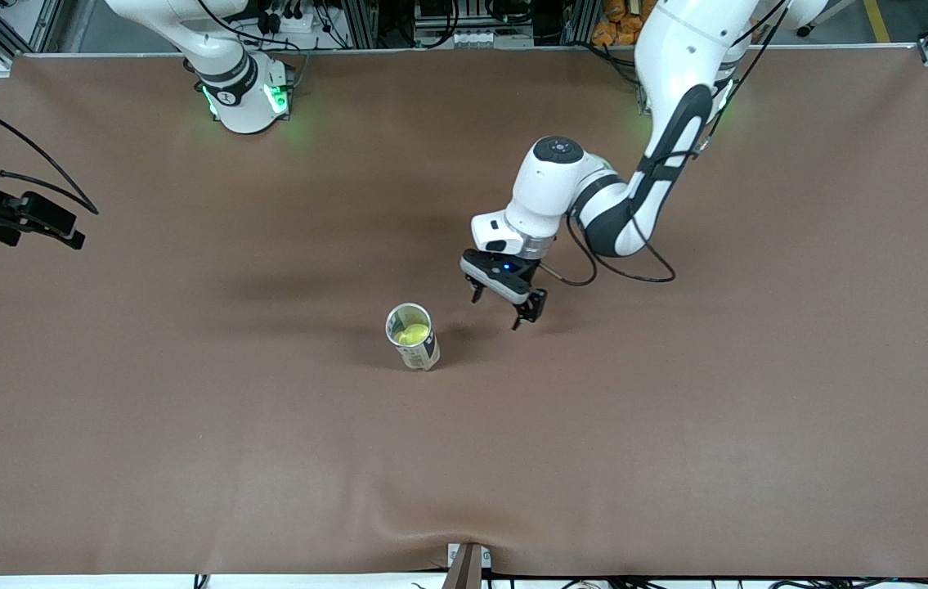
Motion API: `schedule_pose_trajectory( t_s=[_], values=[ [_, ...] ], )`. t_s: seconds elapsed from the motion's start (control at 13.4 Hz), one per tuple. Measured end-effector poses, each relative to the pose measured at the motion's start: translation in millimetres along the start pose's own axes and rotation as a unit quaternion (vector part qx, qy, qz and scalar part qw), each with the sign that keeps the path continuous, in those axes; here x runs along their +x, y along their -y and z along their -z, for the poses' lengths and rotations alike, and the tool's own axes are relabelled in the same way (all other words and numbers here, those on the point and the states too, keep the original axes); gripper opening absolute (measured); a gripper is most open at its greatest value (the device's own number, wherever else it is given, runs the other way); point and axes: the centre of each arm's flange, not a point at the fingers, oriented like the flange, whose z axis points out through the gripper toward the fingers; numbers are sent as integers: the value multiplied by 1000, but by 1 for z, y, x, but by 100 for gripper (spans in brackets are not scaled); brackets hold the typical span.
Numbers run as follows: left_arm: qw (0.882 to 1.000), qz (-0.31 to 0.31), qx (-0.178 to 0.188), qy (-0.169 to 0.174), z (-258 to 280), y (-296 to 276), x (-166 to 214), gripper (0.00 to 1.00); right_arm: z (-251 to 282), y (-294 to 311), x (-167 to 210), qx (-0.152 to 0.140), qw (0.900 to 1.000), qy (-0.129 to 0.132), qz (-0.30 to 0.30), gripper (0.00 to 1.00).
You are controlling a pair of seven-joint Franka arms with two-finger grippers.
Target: Insert tennis ball vertically with right arm
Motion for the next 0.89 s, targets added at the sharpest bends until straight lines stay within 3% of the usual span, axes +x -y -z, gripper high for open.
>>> schedule_pose_trajectory(
  t_s=[0.3,0.45,0.6,0.75,0.89],
  values=[
    [997,30,60,47,41,26,19,100,37,1,-6,-4,999,-40,7,100],
    [992,58,82,79,56,38,27,100,53,0,-11,-7,999,-45,9,100],
    [983,108,92,116,80,51,43,100,56,-1,-13,-9,999,-38,22,100],
    [973,146,101,149,112,64,60,100,51,-3,-20,-12,999,-4,30,100],
    [962,178,113,175,145,83,77,100,56,-7,-25,-30,999,9,31,100]
  ],
)
